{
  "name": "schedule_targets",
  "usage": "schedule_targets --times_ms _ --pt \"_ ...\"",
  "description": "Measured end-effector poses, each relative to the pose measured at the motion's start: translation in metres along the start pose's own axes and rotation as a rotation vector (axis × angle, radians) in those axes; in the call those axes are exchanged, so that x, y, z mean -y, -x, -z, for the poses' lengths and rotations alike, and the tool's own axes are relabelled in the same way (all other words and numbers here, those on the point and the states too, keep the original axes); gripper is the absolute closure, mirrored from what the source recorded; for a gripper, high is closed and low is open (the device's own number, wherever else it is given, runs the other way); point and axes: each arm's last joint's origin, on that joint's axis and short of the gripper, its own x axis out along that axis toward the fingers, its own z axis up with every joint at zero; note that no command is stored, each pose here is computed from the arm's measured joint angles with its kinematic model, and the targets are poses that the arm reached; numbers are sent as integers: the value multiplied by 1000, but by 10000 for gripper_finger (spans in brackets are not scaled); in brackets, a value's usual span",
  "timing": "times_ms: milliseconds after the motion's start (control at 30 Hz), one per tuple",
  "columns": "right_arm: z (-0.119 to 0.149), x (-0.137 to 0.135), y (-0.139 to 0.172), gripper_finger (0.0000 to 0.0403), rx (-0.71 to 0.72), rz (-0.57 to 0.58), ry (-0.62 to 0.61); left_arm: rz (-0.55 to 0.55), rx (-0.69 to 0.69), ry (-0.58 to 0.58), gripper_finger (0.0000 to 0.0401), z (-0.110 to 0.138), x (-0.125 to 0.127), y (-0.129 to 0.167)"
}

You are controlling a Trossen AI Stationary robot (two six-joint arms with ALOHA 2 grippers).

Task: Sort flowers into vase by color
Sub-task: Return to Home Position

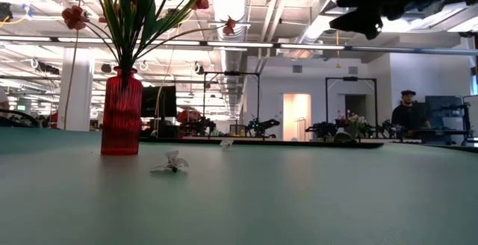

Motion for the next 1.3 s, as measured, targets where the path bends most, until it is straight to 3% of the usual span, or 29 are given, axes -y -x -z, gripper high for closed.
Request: schedule_targets --times_ms 67,233,300,433,633,700,800,900,1133,1300 --pt "4 3 5 81 51 1 -19 -25 62 -51 259 -2 1 12" --pt "19 9 13 81 77 8 -36 -335 242 -77 259 4 -5 32" --pt "25 10 15 81 86 6 -38 -400 265 -85 259 15 -8 30" --pt "41 13 18 81 100 9 -34 -425 307 -125 259 21 -8 37" --pt "56 20 25 81 132 46 -73 -635 289 -169 260 21 -14 38" --pt "63 22 26 81 146 46 -82 -597 270 -172 260 26 -14 35" --pt "72 23 28 81 147 45 -88 -398 275 -161 260 31 -10 28" --pt "80 25 29 81 150 51 -102 -287 268 -130 260 38 -8 22" --pt "86 28 33 85 175 62 -86 -342 287 -121 260 76 -18 -1" --pt "89 29 41 136 228 47 -53 -334 293 -45 260 96 -21 -10"
